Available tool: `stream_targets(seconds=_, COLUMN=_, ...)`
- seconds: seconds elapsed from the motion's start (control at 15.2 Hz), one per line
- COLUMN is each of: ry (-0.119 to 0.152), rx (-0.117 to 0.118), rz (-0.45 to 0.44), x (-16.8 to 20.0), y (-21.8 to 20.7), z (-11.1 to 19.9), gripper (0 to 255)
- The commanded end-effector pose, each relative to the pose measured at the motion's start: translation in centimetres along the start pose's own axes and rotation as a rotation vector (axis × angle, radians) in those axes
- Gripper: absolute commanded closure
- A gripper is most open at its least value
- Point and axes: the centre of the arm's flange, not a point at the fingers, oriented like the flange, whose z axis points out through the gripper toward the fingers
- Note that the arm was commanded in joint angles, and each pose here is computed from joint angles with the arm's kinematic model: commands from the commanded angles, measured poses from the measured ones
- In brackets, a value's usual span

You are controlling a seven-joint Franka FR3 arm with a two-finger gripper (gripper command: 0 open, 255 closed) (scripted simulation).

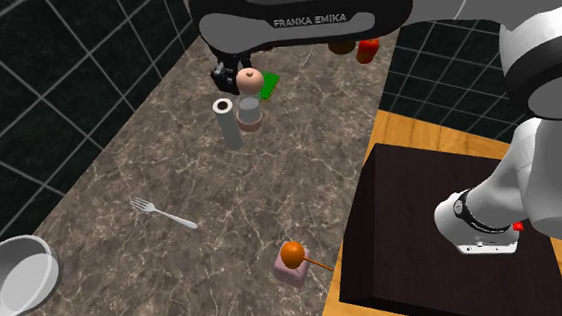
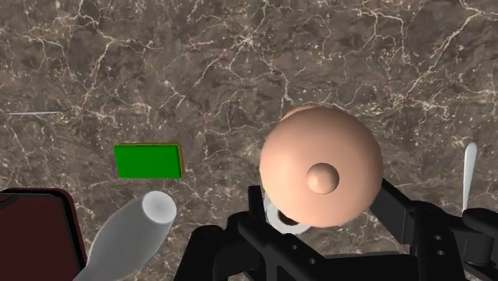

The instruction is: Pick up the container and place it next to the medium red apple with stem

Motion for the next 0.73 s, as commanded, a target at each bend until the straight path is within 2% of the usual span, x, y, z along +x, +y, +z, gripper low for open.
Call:
stream_targets(seconds=0.0, ry=0.000, rx=0.000, rz=0.000, x=-0.1, y=0.2, z=-1.1, gripper=255)
stream_targets(seconds=0.66, ry=0.000, rx=0.000, rz=0.000, x=-0.1, y=1.0, z=-6.1, gripper=255)
